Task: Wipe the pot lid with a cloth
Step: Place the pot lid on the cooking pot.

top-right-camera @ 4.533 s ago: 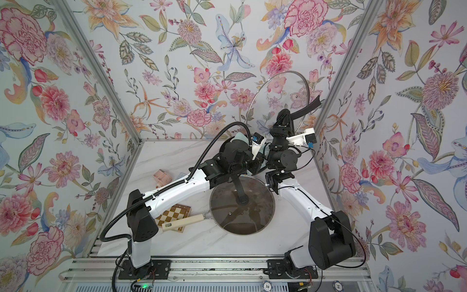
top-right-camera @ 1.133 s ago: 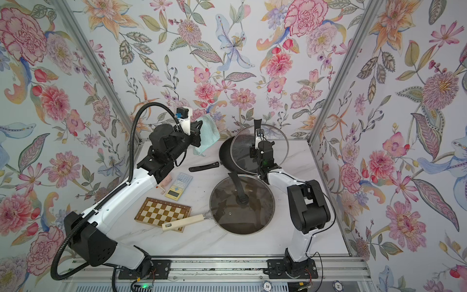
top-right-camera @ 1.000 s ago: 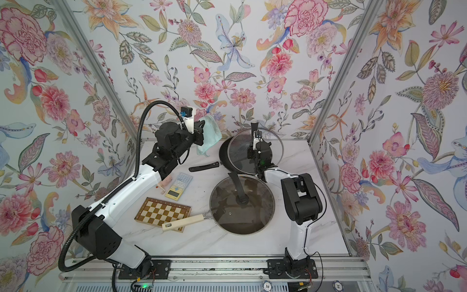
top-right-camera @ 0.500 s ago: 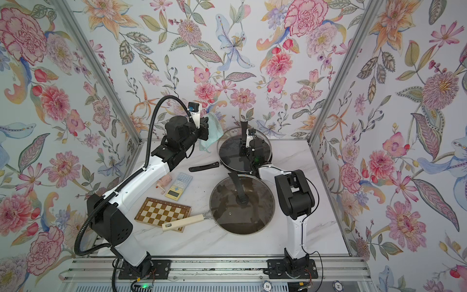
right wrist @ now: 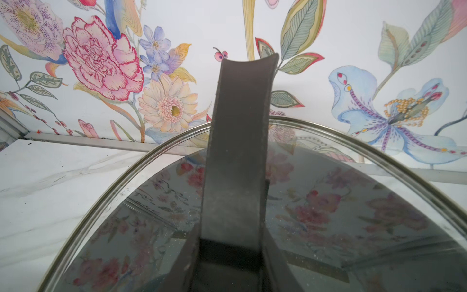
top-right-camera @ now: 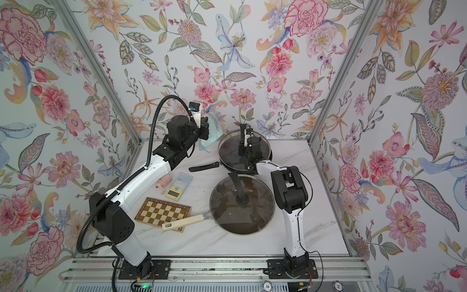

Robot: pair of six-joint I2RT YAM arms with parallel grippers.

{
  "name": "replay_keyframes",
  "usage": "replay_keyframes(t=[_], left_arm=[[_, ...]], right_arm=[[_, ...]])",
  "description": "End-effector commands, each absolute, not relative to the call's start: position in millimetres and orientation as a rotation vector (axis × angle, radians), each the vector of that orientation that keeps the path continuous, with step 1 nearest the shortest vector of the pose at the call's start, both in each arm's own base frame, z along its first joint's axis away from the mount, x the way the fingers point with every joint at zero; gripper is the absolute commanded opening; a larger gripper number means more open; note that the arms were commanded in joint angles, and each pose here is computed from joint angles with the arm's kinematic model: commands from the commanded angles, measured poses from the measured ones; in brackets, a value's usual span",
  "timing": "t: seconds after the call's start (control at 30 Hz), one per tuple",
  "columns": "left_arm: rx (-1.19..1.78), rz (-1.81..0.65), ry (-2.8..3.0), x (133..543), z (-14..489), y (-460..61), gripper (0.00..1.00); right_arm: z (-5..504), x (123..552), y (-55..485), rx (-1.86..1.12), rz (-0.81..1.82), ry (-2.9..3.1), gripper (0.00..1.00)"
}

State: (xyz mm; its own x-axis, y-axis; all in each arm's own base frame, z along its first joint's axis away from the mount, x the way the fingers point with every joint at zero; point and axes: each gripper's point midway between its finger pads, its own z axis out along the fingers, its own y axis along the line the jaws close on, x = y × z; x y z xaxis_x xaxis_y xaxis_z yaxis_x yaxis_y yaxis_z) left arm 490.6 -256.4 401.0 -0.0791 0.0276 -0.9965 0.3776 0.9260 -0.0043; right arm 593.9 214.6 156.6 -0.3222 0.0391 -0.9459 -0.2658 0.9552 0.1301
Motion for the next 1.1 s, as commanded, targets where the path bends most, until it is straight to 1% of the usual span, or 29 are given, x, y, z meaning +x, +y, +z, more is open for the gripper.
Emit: replay_keyframes(t=[0.0, 0.3, 0.5, 0.83, 1.07], left_arm=[[0.307, -0.281, 1.606, 491.9, 412.4, -255.6, 0.0], [0.335, -0.316, 1.601, 499.2, 412.5, -268.0, 0.0], [0.333, -0.327, 1.598, 497.4, 412.6, -268.3, 0.0], [0.323, -0.328, 1.613, 491.2, 407.3, -263.2, 0.0], [0.303, -0.326, 1.619, 487.8, 405.1, -258.7, 0.0]], right_arm=[[227.2, 598.3, 214.3, -0.17, 0.299, 1.723, 0.0], [234.4, 585.3, 213.6, -0.207, 0.316, 1.712, 0.0], [230.7, 580.9, 201.8, -0.165, 0.333, 1.694, 0.0], [223.0, 588.9, 185.5, -0.104, 0.306, 1.681, 0.0], [212.9, 590.6, 194.0, -0.134, 0.326, 1.709, 0.0]])
